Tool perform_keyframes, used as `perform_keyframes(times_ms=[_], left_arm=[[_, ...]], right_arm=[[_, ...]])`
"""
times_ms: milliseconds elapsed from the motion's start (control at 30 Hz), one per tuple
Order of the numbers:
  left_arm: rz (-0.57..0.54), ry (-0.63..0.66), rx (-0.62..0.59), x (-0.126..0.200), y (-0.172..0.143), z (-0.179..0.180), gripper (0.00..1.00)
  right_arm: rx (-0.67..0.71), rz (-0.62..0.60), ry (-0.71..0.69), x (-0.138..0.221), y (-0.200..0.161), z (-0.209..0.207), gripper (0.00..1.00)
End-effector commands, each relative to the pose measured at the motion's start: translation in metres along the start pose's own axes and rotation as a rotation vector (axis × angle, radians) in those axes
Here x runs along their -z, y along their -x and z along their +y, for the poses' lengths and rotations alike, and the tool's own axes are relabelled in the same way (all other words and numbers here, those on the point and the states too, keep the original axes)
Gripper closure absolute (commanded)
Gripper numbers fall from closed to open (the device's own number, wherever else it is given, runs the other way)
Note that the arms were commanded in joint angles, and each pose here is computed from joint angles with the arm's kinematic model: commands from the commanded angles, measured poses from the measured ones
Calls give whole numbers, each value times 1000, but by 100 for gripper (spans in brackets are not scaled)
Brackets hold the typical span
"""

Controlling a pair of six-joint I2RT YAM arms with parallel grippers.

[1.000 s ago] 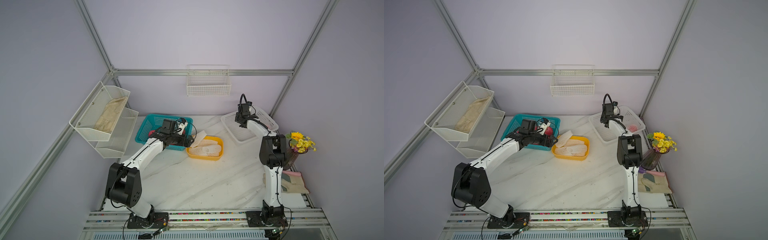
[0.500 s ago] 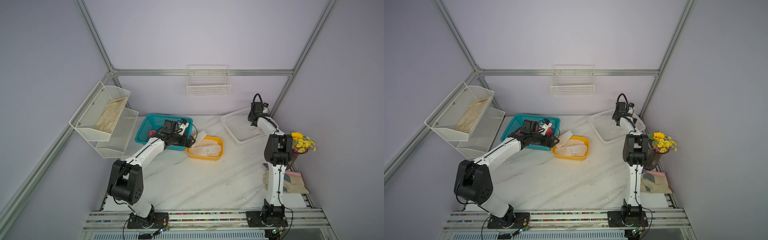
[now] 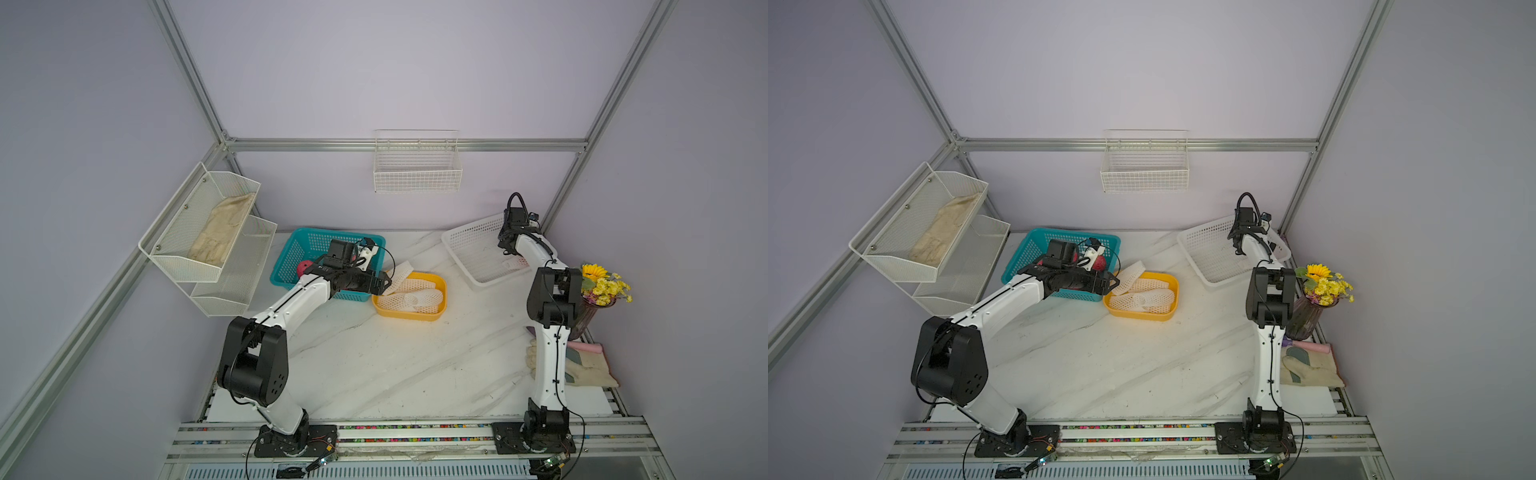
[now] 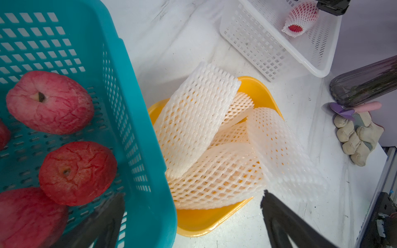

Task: Remove foam nets from apples
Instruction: Pick up the apple from the basket.

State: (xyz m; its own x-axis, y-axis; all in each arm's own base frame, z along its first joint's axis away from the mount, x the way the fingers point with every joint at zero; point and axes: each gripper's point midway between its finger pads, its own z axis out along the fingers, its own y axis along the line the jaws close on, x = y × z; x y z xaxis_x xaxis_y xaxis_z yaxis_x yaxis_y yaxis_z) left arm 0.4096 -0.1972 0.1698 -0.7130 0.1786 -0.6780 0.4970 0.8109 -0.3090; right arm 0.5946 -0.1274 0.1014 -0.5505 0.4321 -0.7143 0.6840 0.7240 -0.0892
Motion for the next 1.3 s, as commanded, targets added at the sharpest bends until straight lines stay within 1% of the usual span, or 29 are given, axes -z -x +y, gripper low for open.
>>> perform_keyframes(times_ms=[0, 67, 167, 200, 267, 333, 400, 500, 667, 833, 900, 967, 1067, 1167, 1200, 1267], left_arm=[[-38, -27, -8, 3, 11, -8, 0], [-40, -27, -5, 4, 11, -8, 0], [-38, -26, 0, 4, 10, -8, 0], [-39, -25, 2, 4, 9, -8, 0], [-40, -25, 6, 4, 9, -8, 0], [-43, -26, 9, 5, 9, -8, 0], [-47, -26, 10, 6, 9, -8, 0], [-50, -27, 8, 7, 10, -9, 0], [-47, -33, 6, 5, 9, -11, 0], [-44, -36, 3, 3, 8, -13, 0], [-42, -39, 3, 3, 7, -13, 0], [-39, -40, 4, 1, 7, -13, 0], [-41, -42, 2, 0, 8, -14, 0], [-45, -51, -9, 0, 10, -16, 0], [-44, -51, -11, 0, 11, -16, 0], [-45, -55, -16, 0, 11, -18, 0]], right_arm=[[9, 87, 161, -3, -17, 29, 3], [48, 82, 326, 6, -17, 59, 3], [82, 10, 495, 28, -6, 92, 3], [90, 7, 541, 34, -6, 99, 3], [118, -3, 606, 44, -5, 113, 3], [146, -34, 614, 53, -1, 119, 3], [137, -74, 583, 60, 8, 116, 3], [99, -124, 510, 66, 23, 100, 3], [97, -197, 498, 82, 36, 88, 3], [72, -222, 373, 78, 41, 63, 3], [76, -207, 356, 78, 40, 60, 3], [76, -161, 321, 76, 34, 54, 3], [69, -105, 265, 71, 19, 41, 3], [82, -82, 222, 65, 8, 32, 3], [95, -52, 198, 61, 0, 26, 3], [65, -22, 170, 56, -6, 18, 3]])
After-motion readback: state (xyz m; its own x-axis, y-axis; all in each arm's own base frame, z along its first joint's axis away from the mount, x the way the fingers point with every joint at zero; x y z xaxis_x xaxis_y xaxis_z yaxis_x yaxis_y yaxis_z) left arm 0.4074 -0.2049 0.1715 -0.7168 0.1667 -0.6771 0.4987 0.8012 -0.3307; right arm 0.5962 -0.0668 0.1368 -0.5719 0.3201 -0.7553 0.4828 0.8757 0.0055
